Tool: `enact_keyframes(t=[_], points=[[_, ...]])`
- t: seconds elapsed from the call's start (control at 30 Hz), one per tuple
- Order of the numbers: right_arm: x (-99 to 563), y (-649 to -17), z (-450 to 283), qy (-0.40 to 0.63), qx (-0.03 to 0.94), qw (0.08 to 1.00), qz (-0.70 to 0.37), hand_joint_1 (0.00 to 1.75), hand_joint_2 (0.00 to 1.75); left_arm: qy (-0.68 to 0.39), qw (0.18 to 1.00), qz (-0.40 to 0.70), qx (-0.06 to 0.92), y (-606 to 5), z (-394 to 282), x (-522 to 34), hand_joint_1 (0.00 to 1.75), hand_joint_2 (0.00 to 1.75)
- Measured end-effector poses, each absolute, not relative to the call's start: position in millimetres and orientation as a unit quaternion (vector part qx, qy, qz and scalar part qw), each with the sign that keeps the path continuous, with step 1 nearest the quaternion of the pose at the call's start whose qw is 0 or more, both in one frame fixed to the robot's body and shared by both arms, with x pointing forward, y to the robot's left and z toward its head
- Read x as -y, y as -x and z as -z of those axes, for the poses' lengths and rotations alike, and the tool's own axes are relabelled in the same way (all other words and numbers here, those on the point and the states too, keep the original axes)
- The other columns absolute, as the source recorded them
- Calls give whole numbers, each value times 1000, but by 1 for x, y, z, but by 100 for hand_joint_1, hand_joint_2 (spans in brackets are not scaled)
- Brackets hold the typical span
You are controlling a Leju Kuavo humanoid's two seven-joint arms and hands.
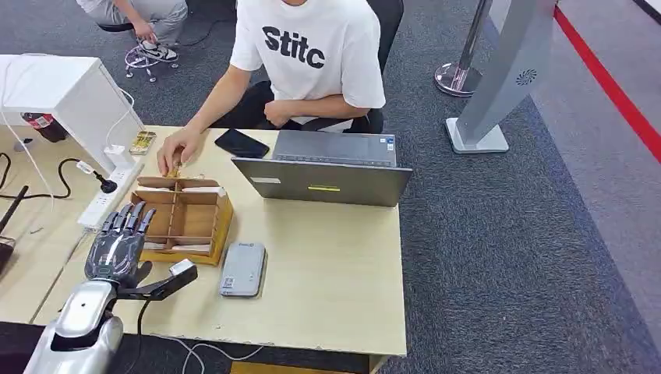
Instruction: Pass the card to the sensor for recognition and then transmit it.
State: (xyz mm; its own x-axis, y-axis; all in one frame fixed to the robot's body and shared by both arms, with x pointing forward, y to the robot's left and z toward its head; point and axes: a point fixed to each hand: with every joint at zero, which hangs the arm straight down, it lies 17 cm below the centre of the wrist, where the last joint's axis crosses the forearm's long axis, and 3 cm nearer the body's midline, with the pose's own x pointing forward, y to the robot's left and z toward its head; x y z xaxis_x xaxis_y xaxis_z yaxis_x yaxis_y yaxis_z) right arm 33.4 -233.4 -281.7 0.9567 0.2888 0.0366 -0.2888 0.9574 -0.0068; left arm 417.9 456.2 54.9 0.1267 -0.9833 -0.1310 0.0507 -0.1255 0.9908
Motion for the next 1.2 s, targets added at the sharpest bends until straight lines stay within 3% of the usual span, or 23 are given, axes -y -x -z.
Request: enact_keyframes(t=[0.23, 0.27, 0.8, 1.2], points=[[233, -33, 282, 1, 18, 989, -147, 0, 175, -551, 510, 509, 421, -417, -53, -457, 3, 175], [233, -33, 282, 1, 18, 989, -147, 0, 175, -551, 510, 509, 421, -417, -53, -457, 175, 175], [234, -33, 282, 1, 18, 990, -141, 0, 175, -555, 492, 499, 450, -420, -63, -447, 175, 175], [235, -33, 282, 2, 17, 990, -139, 0, 175, -609, 431, 367, 555, -465, -214, -435, 175, 175]])
